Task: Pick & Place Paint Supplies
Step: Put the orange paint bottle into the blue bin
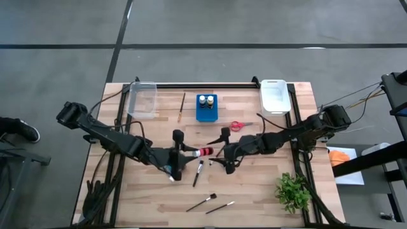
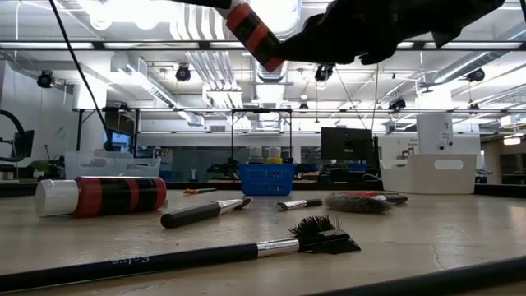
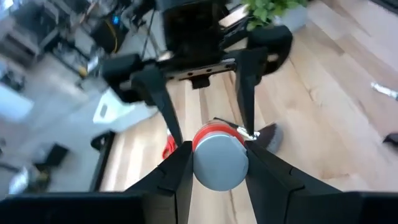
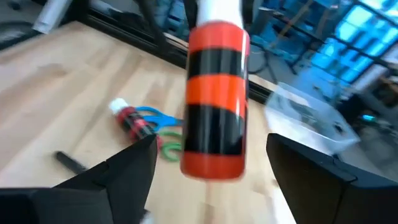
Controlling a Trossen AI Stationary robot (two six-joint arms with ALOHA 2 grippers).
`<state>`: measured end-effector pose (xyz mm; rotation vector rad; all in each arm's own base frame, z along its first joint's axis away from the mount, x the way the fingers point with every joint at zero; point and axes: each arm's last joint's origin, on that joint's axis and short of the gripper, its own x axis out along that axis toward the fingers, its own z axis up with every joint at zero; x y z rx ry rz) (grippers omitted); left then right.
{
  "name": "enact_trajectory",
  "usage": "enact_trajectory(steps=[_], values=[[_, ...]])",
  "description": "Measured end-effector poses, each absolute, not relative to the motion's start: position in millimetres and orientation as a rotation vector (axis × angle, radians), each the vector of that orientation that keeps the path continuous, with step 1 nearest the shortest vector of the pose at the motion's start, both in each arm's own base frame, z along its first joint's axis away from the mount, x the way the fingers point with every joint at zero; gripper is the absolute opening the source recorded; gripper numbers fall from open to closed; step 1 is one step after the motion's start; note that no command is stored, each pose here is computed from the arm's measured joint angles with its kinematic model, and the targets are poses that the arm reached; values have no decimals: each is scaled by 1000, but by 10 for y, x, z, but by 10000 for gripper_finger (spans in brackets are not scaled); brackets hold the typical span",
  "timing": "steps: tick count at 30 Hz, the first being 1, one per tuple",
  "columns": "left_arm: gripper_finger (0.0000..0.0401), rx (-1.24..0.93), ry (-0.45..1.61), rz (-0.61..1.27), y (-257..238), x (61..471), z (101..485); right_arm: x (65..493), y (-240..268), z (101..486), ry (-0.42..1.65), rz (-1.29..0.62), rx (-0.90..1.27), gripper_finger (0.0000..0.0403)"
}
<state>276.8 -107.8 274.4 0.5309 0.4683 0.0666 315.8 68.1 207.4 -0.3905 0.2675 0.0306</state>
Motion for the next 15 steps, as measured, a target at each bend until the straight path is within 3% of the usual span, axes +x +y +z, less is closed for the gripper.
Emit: enact_trajectory(steps=[15], values=[[122, 230, 494, 217, -921, 2831, 2849, 3102, 793, 2086, 297, -199, -509, 301]])
